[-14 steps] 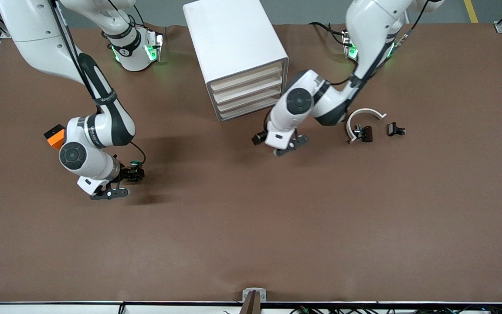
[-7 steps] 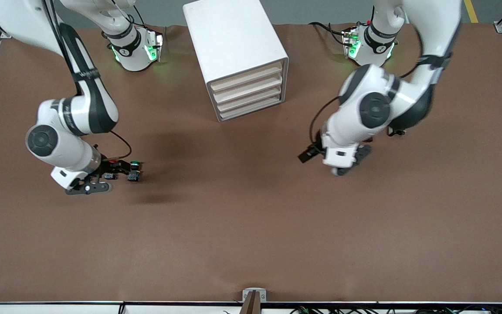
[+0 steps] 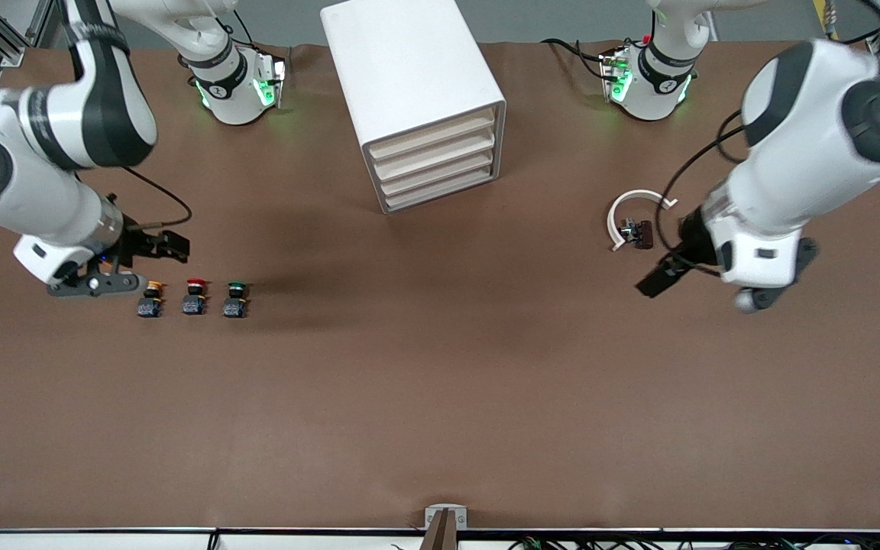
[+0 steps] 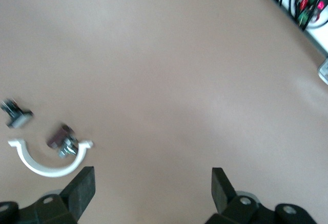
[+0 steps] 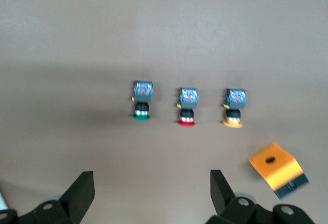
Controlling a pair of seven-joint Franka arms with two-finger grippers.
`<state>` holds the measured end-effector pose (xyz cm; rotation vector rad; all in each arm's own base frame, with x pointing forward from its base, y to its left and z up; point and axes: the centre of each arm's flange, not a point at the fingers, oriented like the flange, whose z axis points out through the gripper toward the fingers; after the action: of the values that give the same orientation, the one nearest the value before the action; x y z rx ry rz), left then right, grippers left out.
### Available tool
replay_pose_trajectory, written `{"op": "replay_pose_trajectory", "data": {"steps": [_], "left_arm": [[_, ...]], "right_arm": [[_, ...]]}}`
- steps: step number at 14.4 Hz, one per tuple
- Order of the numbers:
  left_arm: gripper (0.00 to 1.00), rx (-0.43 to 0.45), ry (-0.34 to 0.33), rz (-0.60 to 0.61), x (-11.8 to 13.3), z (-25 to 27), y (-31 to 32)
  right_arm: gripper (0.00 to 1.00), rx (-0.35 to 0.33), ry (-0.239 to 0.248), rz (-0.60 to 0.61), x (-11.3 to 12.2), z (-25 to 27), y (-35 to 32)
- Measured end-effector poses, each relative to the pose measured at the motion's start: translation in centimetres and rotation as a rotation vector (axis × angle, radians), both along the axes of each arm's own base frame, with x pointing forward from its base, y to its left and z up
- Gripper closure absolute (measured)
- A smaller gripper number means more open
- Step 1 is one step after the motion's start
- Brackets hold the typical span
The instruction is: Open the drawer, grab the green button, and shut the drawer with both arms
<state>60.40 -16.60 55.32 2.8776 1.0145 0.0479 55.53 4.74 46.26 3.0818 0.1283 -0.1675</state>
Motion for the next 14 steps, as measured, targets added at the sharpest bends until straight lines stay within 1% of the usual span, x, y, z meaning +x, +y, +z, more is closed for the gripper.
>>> {"op": "replay_pose_trajectory", "data": {"steps": [4, 8, 9, 11, 13, 14], "left_arm": [[0.0, 0.098, -0.049, -0.055, -0.6, 2.5, 2.7], [0.0, 0.138, -0.06, -0.126, -0.8, 5.1, 6.3], [0.0, 0.143, -0.063, -0.145, -0.8, 5.8, 7.5], [0.0, 0.151, -0.064, -0.161, -0.7, 6.4, 9.9], [0.0, 0.149, -0.059, -0.195, -0.5, 6.5, 11.8], [0.0, 0.139, -0.052, -0.204, -0.6, 6.4, 12.4]], "right_arm": [[0.0, 0.006, -0.007, -0.026, -2.9, 5.6, -0.9], [0.0, 0.01, -0.012, -0.051, -4.4, 11.6, -2.0], [0.0, 0.011, -0.023, -0.057, -4.5, 13.7, -2.2], [0.0, 0.015, -0.069, -0.066, -4.8, 18.0, -2.7], [0.0, 0.019, -0.111, -0.078, -4.9, 20.4, -3.3], [0.0, 0.02, -0.119, -0.086, -4.9, 20.8, -3.7]]}}
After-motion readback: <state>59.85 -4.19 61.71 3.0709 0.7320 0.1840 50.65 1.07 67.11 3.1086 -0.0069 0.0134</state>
